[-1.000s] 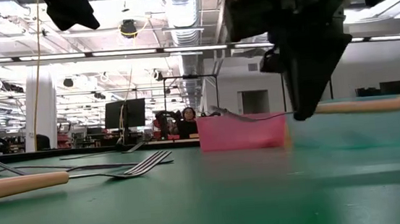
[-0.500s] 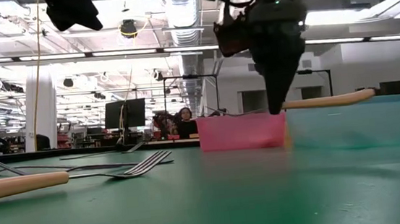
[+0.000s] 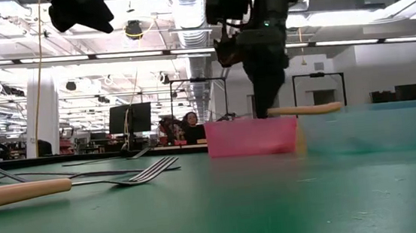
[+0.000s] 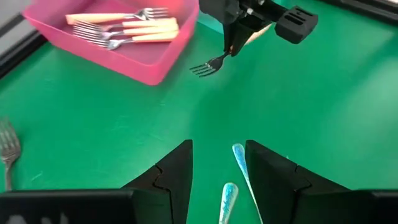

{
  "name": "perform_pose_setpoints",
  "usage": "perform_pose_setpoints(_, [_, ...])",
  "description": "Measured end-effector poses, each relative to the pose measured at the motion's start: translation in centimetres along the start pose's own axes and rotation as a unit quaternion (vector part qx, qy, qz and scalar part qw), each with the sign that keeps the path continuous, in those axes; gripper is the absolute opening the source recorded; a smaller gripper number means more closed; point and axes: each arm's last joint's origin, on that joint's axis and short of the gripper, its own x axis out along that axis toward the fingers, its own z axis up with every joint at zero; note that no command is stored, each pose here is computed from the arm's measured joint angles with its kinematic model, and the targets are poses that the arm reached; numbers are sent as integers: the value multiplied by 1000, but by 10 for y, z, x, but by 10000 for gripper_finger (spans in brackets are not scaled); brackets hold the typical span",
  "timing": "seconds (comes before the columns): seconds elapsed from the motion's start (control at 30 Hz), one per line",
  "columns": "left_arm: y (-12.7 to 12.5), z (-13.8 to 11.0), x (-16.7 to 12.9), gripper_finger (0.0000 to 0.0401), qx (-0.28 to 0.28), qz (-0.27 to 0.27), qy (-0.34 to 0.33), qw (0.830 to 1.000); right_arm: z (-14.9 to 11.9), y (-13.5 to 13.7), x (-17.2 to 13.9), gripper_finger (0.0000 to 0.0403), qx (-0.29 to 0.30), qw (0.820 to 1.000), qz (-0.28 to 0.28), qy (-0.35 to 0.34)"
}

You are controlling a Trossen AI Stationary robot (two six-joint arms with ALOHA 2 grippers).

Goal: Sort silverware by color (type)
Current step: Put the yellow fork into the pink bin

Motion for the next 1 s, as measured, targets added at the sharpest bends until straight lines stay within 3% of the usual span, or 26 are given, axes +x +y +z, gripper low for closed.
perform_pose_setpoints(0.23, [1, 1, 0, 130, -24, 22, -18, 999, 19, -10, -22, 48, 16, 999, 4, -40])
perform_pose_setpoints(0.47, [1, 1, 0, 130, -25, 25, -20, 999, 35, -10, -47, 48, -5, 996, 11, -83])
perform_pose_setpoints(1.0, [4, 3, 0, 130, -45, 59, -49, 996, 56, -90, -58, 48, 81, 986, -25, -142])
